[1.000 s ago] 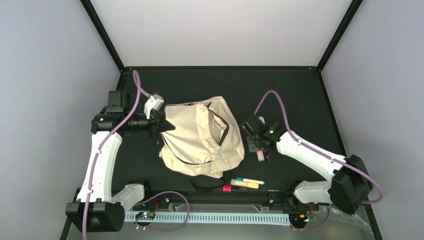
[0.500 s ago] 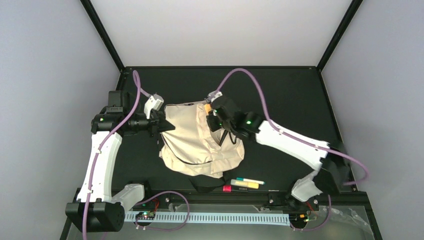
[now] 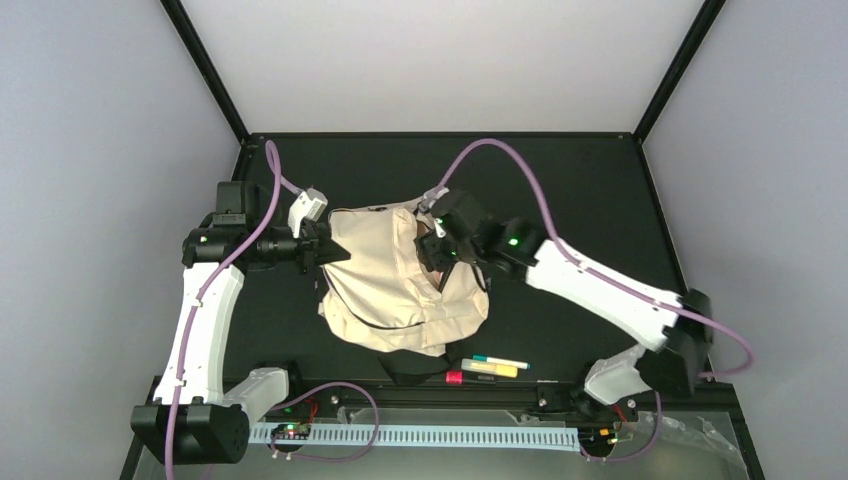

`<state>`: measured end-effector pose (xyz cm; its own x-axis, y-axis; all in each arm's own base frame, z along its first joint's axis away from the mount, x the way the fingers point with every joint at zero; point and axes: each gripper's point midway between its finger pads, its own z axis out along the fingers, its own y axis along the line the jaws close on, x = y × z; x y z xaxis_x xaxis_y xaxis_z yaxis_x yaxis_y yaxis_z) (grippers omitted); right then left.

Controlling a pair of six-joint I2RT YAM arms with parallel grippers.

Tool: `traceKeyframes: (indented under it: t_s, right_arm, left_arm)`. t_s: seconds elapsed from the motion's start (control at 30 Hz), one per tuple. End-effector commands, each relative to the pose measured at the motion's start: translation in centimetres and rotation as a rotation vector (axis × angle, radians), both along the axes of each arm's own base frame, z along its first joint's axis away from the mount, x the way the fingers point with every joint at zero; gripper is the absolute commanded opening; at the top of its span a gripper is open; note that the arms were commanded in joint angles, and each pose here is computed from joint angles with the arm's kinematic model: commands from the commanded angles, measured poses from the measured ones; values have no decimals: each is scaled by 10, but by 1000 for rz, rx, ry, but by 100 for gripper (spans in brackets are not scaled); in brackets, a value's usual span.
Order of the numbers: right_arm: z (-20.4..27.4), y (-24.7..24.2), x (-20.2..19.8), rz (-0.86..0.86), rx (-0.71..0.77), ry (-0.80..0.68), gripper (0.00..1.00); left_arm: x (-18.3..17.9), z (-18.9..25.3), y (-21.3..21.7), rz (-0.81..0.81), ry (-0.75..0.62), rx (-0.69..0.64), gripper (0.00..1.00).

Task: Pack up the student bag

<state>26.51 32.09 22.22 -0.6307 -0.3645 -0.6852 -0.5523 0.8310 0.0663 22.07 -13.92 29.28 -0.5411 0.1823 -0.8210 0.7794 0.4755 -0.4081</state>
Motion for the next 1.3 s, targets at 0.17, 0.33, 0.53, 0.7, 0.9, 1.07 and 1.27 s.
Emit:
traceKeyframes:
  t_s: [0.17,0.33,0.53,0.7,0.9,1.07,1.27]
  right_arm:
    - [-58,-104,-77,-95,-245,255,56]
    - [-127,-113,-136,-120,-236,480,50]
    - [-149,-114,-148,-88,-189,492,44]
    - [-141,-83,-187,167,-137,437,46]
    - [-139,-42,-210,438,-128,264,46]
    - [-173,-46,-215,491,-244,274,46]
    - [-181,-50,-207,443,-282,253,50]
  left_arm:
    - [-6,31,-4,-36,-101,-54,1]
    - [-5,33,-4,-34,-106,-54,2]
    - [-9,31,-5,-38,-107,-53,2]
    - [-8,30,-4,-40,-105,-53,2]
    - [-7,33,-4,-38,-109,-54,2]
    - [-7,29,-4,-39,-102,-51,2]
    - [-4,29,-4,-43,-97,-57,2]
